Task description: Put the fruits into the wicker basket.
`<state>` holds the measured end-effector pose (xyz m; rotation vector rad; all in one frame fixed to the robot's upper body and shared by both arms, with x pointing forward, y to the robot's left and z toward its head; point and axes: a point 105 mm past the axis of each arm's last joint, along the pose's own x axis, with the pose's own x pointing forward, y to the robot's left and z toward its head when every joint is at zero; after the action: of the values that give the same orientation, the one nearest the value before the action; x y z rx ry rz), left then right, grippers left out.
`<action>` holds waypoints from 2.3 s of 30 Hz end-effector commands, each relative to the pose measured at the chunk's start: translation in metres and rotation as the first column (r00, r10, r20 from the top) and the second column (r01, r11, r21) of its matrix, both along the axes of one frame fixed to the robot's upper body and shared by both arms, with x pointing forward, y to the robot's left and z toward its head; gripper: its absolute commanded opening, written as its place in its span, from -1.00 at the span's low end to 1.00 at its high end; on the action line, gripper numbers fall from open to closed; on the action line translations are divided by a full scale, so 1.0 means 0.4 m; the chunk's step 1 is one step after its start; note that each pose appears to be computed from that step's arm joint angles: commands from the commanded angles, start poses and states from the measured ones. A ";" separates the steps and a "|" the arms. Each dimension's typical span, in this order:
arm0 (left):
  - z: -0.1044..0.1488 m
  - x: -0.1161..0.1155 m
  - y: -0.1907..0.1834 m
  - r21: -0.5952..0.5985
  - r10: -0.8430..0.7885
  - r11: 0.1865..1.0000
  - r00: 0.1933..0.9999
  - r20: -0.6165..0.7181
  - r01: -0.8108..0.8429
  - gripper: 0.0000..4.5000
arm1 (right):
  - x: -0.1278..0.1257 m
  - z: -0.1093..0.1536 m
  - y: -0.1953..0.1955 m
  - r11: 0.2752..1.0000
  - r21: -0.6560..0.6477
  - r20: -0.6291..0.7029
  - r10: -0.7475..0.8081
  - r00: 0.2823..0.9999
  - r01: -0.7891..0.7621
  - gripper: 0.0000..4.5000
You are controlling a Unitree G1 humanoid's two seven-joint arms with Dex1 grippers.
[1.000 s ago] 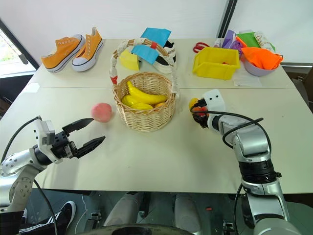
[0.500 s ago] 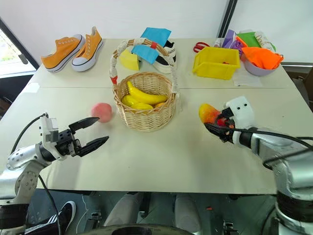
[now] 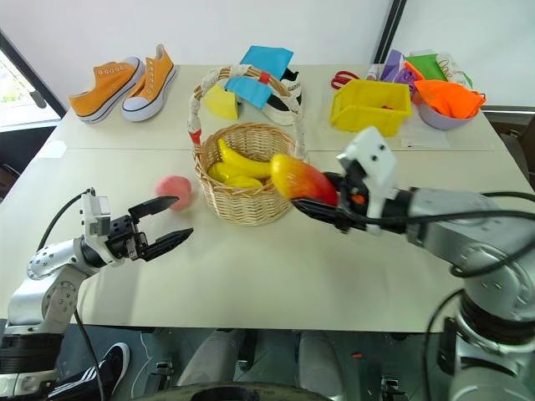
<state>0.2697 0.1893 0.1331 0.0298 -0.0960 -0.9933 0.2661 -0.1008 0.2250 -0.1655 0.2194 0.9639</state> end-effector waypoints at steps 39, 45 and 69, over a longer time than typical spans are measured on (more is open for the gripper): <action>0.074 0.076 0.145 -0.030 0.520 0.854 0.851 0.069 -0.520 1.00 | -0.048 -0.027 -0.013 0.954 -0.138 0.328 0.296 0.897 -0.264 0.99; 0.044 0.112 0.097 -0.037 0.511 0.859 0.860 -0.017 -0.511 1.00 | -0.073 -0.069 -0.047 0.953 -0.198 0.311 0.284 0.907 -0.231 0.99; -0.077 0.201 0.053 0.127 0.497 0.866 0.858 -0.129 -0.483 0.61 | -0.017 -0.024 -0.045 0.985 -0.089 0.368 0.171 0.914 -0.148 1.00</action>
<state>0.3507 0.2115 0.1033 0.0417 0.0988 -0.4762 0.2609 -0.1222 0.2061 -0.4148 -0.0778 1.0654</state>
